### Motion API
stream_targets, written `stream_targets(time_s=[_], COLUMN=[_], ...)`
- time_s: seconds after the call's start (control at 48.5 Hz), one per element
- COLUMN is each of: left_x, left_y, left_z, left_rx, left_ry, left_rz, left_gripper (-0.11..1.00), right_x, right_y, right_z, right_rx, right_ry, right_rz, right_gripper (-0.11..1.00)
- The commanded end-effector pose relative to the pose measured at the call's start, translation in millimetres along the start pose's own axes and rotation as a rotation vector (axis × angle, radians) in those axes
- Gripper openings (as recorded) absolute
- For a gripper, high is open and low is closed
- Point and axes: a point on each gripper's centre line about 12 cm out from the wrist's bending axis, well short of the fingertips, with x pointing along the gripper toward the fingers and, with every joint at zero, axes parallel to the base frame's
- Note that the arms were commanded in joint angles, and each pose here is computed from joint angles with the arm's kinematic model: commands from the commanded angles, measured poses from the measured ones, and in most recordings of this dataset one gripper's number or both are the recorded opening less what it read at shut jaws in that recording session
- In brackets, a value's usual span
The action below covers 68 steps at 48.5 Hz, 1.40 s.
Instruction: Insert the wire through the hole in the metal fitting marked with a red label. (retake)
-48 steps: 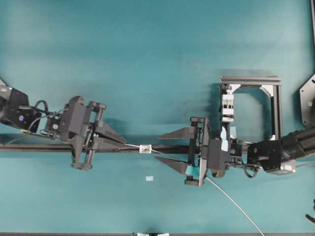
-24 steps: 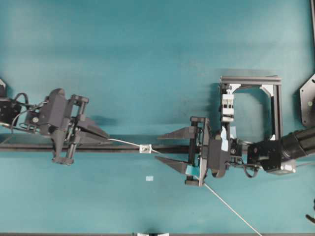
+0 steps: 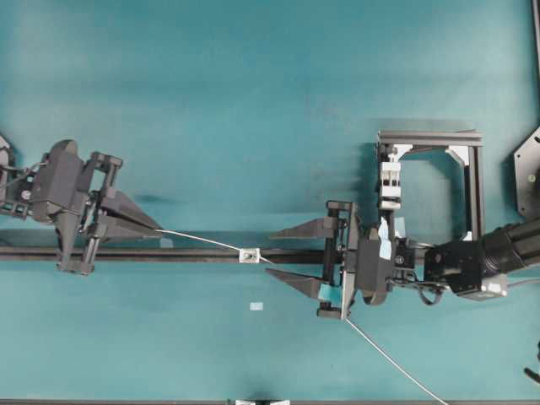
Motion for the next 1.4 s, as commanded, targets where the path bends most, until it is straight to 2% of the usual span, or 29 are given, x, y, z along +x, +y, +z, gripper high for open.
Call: stream_targets(time_s=[0.0,0.289,0.846,0.991,1.094,1.176,1.259,1.383], left_x=[-4,-16,-6,-6,-6,-7,-8,-9], left_y=[-2,-2,-3,-3,-3,-3,-3,-3], left_z=[7,9,3,3,3,2,3,5], left_rx=[0.000,-0.001,0.006,-0.017,-0.038,-0.040,-0.043,-0.044], left_ry=[-0.019,-0.027,0.019,0.021,0.023,0.024,0.021,0.011], left_rz=[-0.009,-0.013,-0.013,-0.013,-0.012,-0.012,-0.013,-0.015], left_gripper=[-0.10,-0.10,-0.10,-0.09,-0.01,0.12,0.32,0.67], right_x=[0,0,0,0,0,0,0,0], right_y=[4,4,4,4,5,5,5,4], right_z=[16,16,17,17,17,17,17,17], right_rx=[0.022,0.022,0.023,0.023,0.024,0.024,0.023,0.023], right_ry=[-0.044,-0.043,-0.044,-0.044,-0.045,-0.047,-0.045,-0.044], right_rz=[0.011,0.011,0.011,0.011,0.011,0.011,0.013,0.011], right_gripper=[0.71,0.71,0.71,0.71,0.71,0.71,0.71,0.71])
